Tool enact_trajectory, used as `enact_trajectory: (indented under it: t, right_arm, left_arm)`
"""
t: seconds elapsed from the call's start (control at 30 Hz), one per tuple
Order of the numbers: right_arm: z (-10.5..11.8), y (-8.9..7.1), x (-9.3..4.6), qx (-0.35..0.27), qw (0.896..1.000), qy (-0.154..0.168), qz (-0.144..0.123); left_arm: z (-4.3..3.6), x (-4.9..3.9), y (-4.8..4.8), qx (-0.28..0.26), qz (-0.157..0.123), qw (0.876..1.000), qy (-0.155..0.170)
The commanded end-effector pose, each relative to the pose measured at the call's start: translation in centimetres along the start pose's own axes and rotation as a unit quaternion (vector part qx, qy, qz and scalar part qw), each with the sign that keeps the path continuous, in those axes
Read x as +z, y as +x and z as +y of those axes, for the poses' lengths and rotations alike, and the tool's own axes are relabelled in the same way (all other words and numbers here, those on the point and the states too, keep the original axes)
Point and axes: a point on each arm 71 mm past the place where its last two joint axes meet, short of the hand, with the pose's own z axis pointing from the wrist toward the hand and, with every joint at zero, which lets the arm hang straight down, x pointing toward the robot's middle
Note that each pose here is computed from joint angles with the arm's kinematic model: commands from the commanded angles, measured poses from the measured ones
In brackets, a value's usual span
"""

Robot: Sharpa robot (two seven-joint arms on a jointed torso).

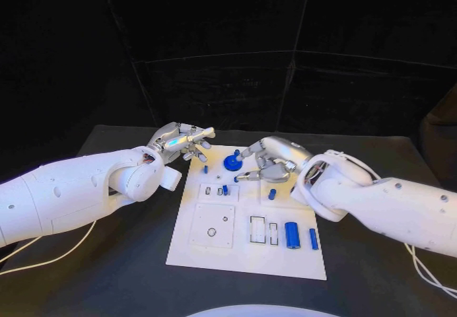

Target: Assemble the parts on the task board

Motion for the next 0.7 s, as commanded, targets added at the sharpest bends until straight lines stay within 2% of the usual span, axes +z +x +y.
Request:
enact_trajectory:
  t: [0.03,0.1,0.17,0.27,0.47,0.7]
  right_arm:
    - [-1.1,-2.5,-0.9,0.105,0.994,0.010,-0.019]
    - [-2.2,-3.8,-1.6,0.116,0.993,0.026,-0.024]
    - [-3.2,-4.9,-2.2,0.130,0.990,0.043,-0.031]
    - [-4.4,-6.0,-2.9,0.140,0.987,0.060,-0.041]
    - [-5.6,-7.0,-3.6,0.143,0.985,0.081,-0.050]
    - [-6.1,-7.3,-3.6,0.141,0.984,0.095,-0.053]
  left_arm:
    - [1.10,-0.10,1.30,0.189,0.115,0.967,-0.126]
    - [1.16,-0.02,1.47,0.254,0.130,0.946,-0.153]
    - [1.11,0.13,1.52,0.304,0.131,0.927,-0.177]
    - [0.99,0.42,1.56,0.344,0.121,0.908,-0.205]
    - [0.63,1.51,1.87,0.389,0.103,0.881,-0.248]
    - [0.46,2.97,3.18,0.425,0.103,0.861,-0.258]
